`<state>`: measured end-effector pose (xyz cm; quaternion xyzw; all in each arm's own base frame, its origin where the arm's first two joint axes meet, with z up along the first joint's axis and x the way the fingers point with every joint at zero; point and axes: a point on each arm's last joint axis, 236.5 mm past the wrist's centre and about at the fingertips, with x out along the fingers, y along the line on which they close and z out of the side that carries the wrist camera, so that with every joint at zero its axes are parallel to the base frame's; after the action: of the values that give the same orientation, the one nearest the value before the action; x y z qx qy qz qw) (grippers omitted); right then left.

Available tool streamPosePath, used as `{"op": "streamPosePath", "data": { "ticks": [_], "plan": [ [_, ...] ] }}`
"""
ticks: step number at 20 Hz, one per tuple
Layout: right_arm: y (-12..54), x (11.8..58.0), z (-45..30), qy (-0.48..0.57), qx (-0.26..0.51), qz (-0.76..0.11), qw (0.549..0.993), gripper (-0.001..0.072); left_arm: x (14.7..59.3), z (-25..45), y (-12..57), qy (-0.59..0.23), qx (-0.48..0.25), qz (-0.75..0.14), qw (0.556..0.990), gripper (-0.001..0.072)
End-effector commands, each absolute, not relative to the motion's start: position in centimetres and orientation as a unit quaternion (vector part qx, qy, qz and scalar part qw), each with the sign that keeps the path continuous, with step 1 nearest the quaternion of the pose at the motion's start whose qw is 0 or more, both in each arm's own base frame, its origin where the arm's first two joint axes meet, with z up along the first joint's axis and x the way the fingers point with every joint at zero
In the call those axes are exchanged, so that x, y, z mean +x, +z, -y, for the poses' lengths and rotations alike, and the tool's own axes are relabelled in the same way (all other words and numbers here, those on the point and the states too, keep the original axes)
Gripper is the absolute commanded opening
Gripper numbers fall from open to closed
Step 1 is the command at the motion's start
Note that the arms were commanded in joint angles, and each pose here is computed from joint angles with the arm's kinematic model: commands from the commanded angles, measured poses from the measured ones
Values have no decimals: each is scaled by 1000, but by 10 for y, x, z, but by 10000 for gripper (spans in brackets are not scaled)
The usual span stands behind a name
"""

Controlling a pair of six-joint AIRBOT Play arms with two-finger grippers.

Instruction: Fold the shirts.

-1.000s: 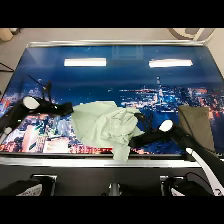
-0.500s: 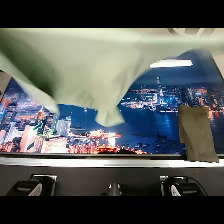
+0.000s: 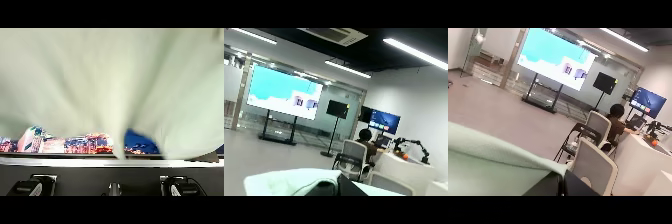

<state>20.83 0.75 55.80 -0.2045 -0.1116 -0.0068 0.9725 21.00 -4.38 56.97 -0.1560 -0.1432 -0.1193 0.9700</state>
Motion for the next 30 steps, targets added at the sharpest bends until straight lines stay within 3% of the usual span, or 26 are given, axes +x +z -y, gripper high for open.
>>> {"op": "streamPosePath", "data": {
  "ticks": [1, 5, 9, 12, 15, 21, 22, 23, 24, 25, 27, 28, 30],
  "plan": [
    [549, 244, -4, -14, -235, 87, 968, 13, 249, 27, 516, -61, -106, 38, 992, 24],
    [466, 345, 9, -4, -256, -65, 964, 13, 333, 23, 416, -32, -75, -125, 989, 25],
    [324, 464, 9, 37, -244, -241, 939, 13, 420, 23, 270, -11, -67, -287, 955, 24],
    [225, 540, 4, 37, -158, -309, 937, 15, 477, 23, 167, -1, -65, -364, 929, 25],
    [158, 574, -15, 49, -60, -348, 934, 15, 510, 23, 90, 5, -65, -420, 905, 25],
    [37, 569, -71, 131, 57, -480, 866, 31, 492, 60, -16, -22, -144, -556, 818, 29],
    [33, 563, -79, 152, 66, -489, 856, 136, 484, 61, -20, -24, -147, -572, 807, 112],
    [39, 559, -83, 178, 63, -488, 852, 322, 477, 56, -19, -22, -145, -585, 798, 373],
    [49, 552, -79, 203, 53, -487, 848, 475, 468, 44, -15, -14, -145, -603, 784, 587],
    [57, 541, -67, 216, 40, -493, 842, 500, 455, 30, -11, -17, -137, -625, 769, 598],
    [54, 500, -29, 226, 25, -550, 804, 479, 416, 0, -11, -17, -133, -673, 727, 595],
    [42, 474, -11, 223, 29, -596, 771, 398, 392, -12, -17, -5, -148, -697, 701, 595],
    [11, 424, -1, 249, 34, -667, 701, 386, 343, -15, -39, -7, -180, -732, 658, 588]
  ]
}}
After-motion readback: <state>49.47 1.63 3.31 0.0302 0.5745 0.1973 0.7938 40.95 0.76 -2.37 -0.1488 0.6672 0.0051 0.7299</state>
